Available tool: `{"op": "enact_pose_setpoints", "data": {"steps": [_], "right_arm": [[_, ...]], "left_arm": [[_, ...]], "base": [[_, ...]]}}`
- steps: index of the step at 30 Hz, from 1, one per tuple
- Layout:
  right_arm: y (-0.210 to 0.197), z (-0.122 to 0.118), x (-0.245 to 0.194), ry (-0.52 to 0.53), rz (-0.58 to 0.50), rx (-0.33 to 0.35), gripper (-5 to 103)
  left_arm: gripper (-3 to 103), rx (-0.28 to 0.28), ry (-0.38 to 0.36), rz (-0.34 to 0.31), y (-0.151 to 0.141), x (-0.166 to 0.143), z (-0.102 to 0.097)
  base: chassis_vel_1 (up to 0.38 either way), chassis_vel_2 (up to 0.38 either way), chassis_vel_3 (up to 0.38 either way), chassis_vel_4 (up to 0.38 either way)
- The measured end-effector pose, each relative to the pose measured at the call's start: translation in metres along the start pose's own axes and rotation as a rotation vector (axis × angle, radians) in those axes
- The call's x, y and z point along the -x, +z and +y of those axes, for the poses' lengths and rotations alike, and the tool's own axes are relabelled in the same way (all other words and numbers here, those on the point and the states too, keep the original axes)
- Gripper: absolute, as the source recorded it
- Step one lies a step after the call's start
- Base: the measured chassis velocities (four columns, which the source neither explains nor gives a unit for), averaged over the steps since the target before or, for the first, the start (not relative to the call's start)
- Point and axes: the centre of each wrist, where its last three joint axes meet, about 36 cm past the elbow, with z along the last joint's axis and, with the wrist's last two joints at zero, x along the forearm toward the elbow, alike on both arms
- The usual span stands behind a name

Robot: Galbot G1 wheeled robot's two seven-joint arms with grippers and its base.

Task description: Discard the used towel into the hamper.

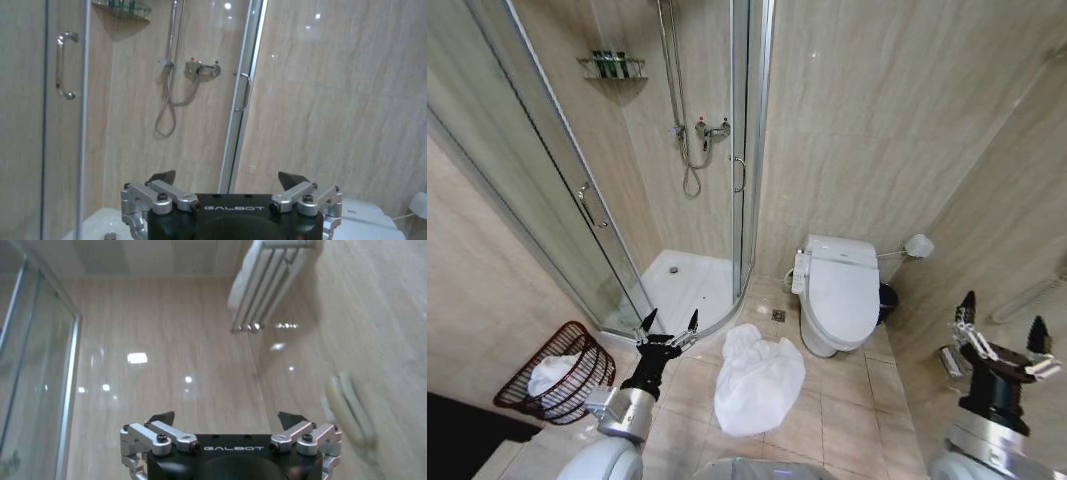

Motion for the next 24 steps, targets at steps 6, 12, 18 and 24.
{"op": "enact_pose_setpoints", "data": {"steps": [6,12,18,24], "right_arm": [[0.028,-0.015,-0.018,0.003,0.055,-0.035,100],[0.023,-0.02,-0.008,0.015,0.035,-0.032,100],[0.017,-0.022,-0.001,0.023,0.024,-0.03,100],[0.015,-0.019,0.0,0.003,0.007,-0.039,100]], "left_arm": [[100,0.0,0.0,0.0,0.0,0.0,0.0],[100,0.0,0.0,0.0,0.0,0.0,0.0],[100,0.0,0.0,0.0,0.0,0.0,0.0],[100,0.0,0.0,0.0,0.0,0.0,0.0]], "base": [[0.177,-0.181,-0.191,0.188],[0.23,-0.233,-0.237,0.244],[0.094,-0.11,-0.113,0.081],[-0.029,0.042,0.056,-0.025]]}}
